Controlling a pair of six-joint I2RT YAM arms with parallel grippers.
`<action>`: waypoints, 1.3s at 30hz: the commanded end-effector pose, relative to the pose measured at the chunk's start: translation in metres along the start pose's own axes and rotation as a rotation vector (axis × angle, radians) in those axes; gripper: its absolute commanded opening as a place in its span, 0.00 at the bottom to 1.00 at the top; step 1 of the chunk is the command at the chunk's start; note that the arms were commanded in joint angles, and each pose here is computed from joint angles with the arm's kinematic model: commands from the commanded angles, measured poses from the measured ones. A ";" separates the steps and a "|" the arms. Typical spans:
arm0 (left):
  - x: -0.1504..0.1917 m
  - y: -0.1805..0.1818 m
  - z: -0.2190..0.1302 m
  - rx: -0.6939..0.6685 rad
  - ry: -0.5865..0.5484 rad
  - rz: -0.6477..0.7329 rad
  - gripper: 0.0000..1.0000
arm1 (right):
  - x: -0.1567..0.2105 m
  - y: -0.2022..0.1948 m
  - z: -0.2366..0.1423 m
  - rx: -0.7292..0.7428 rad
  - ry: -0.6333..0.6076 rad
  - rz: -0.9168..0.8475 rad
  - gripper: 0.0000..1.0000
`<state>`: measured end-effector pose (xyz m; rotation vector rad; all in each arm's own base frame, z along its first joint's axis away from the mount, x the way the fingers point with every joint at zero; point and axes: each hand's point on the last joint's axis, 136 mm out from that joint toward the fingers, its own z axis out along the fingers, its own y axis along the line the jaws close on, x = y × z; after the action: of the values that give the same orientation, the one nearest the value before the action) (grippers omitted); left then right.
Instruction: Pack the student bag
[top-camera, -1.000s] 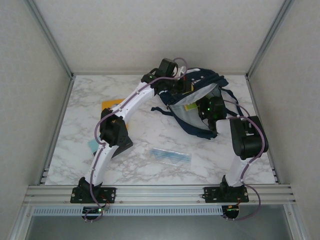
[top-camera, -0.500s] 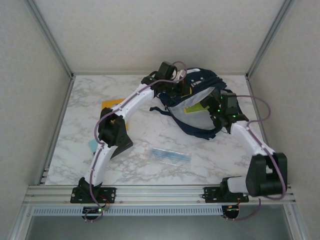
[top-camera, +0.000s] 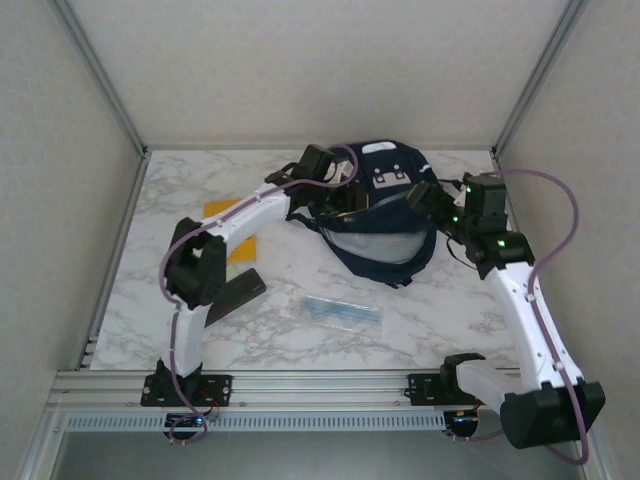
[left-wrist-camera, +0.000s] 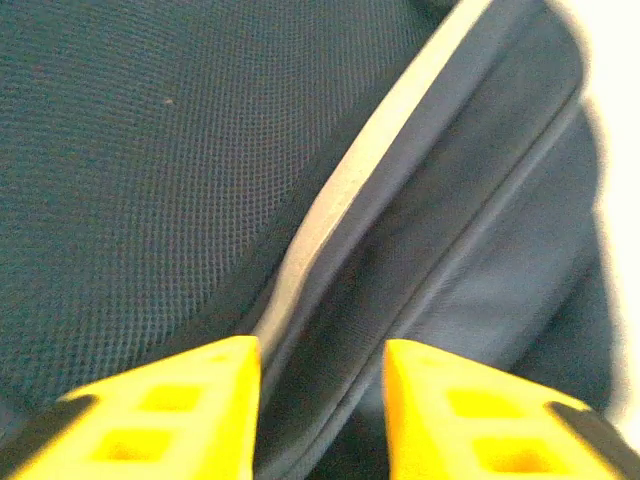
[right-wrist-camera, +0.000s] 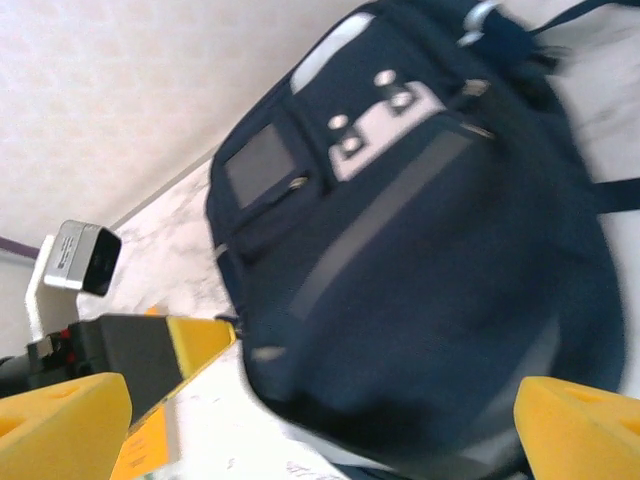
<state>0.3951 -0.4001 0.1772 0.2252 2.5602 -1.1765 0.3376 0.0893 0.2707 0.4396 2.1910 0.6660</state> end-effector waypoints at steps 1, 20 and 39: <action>-0.028 0.008 -0.059 -0.074 -0.169 0.020 0.62 | -0.001 0.047 0.024 -0.187 0.043 -0.020 0.98; -0.025 0.282 -0.203 -0.478 -0.526 -0.445 0.73 | 0.136 0.145 0.194 -0.197 0.385 -0.230 0.91; 0.022 0.362 -0.169 -0.574 -0.336 -0.555 0.68 | 0.219 0.156 0.258 -0.188 0.501 -0.230 0.59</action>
<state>0.4378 -0.0132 0.0394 -0.8151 2.4989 -0.3885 0.4040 0.3968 0.0847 -0.0999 2.5987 0.9066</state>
